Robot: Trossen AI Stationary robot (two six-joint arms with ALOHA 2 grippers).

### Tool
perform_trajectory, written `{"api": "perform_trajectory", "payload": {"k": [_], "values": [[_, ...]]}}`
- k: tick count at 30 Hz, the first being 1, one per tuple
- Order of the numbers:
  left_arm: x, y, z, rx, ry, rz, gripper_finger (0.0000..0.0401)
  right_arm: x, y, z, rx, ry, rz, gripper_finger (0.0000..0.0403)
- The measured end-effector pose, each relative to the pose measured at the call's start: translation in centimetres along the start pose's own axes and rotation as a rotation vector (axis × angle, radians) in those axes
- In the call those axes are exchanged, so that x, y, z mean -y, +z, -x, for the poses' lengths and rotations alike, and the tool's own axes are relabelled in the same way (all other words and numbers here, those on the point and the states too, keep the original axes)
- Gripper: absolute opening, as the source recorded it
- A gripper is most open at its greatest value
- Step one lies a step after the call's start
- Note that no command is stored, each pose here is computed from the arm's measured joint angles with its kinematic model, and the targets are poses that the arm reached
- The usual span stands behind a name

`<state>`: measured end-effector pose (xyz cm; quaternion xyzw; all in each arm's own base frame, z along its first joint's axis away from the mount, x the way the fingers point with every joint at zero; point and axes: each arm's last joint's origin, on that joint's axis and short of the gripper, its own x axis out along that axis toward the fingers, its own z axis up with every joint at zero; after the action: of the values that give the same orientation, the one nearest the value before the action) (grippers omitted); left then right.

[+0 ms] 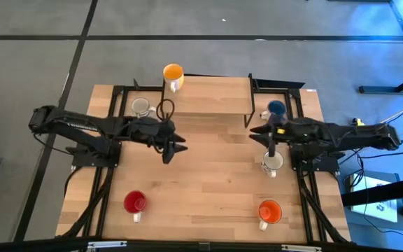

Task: Place coffee mugs
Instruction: Put the orange mug on the shelf

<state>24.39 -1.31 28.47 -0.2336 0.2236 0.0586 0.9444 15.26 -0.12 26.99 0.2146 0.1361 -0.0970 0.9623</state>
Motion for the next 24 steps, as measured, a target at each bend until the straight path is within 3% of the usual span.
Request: {"api": "perform_trajectory", "payload": {"k": [6, 11, 24], "values": [[1.1, -1.2, 0.0, -0.034, -0.041, -0.051, 0.0183, -2.6, 3.0, -2.8, -0.261, 0.046, 0.016, 0.0144], [1.4, -1.5, 0.0, -0.040, -0.025, -0.080, 0.0183, -5.2, 3.7, -4.4, -0.420, 0.077, 0.022, 0.0144], [1.3, -1.6, 0.0, -0.040, -0.006, -0.090, 0.0183, -11.1, -0.9, -3.5, -0.731, 0.022, -0.209, 0.0144]]}}
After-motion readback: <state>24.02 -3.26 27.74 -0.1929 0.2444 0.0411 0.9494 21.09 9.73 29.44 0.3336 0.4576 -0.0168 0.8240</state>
